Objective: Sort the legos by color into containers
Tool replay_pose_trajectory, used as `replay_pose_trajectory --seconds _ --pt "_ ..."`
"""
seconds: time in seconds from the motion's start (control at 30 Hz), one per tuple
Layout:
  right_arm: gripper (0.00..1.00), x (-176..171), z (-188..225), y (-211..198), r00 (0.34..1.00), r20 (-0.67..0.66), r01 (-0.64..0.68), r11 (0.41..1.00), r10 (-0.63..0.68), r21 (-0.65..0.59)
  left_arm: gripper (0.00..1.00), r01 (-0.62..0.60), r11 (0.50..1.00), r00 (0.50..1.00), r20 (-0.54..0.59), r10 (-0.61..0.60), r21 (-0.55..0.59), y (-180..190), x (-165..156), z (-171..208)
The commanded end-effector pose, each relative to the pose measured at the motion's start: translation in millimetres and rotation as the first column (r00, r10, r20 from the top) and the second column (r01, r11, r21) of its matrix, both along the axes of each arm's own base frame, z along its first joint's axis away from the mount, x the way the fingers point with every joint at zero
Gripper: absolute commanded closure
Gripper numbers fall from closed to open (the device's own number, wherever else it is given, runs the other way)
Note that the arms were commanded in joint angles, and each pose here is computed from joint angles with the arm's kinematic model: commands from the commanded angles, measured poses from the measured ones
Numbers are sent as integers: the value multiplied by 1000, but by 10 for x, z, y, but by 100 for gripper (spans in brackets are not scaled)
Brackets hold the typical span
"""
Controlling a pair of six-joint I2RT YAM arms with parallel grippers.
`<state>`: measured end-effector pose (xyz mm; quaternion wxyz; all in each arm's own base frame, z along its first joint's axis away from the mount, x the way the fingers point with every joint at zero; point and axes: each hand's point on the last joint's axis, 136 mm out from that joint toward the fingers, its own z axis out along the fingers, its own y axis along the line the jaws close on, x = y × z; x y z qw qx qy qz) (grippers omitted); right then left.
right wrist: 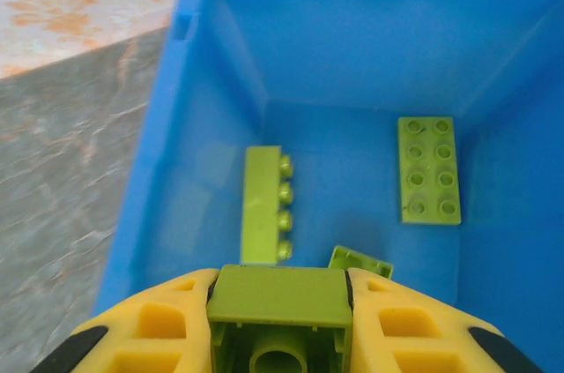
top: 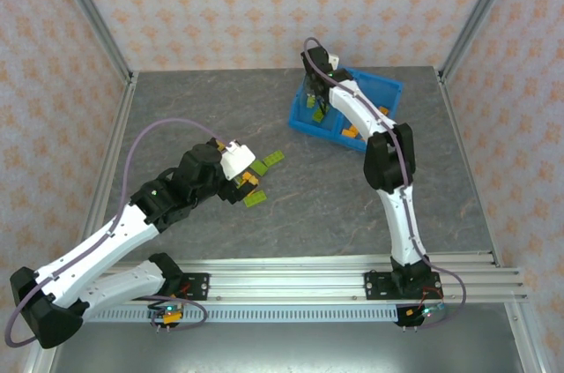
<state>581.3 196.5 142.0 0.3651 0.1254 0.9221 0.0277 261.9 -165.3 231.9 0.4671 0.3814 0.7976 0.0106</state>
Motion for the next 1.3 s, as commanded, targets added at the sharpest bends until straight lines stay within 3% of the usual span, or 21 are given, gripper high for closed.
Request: replay_pose_trajectory --seconds 0.0,0.23,0.4,0.57,0.7,0.87,1.0,1.1,1.27 --pt "70 118 -70 -210 999 -27 39 997 -41 -67 0 -62 998 997 38 62 7 106 86 75" --pt "48 316 -23 -252 1000 2 25 994 -25 -105 0 -80 997 994 68 81 -18 165 94 104" --pt "48 219 341 -198 1000 29 -5 999 6 -46 0 -77 997 996 45 78 -19 123 129 53" --pt "48 -136 633 -96 998 8 -60 996 59 59 0 -121 992 992 13 122 -40 143 204 -16" --pt "48 -656 885 64 989 51 -144 967 137 209 0 -126 991 990 -67 122 -52 104 276 -146" --pt "45 -1575 1239 321 939 125 -345 880 321 327 0 -146 989 961 -241 138 -14 7 319 -338" --pt "38 -2437 1262 494 855 134 -512 771 502 380 0 -329 942 881 -336 334 74 172 406 -419" --pt "36 -2916 1105 461 818 93 -544 711 568 446 1 -402 911 821 -404 405 96 207 421 -575" --pt "34 -3304 861 366 794 -3 -525 688 608 501 4 -496 860 751 -440 493 118 331 663 -905"
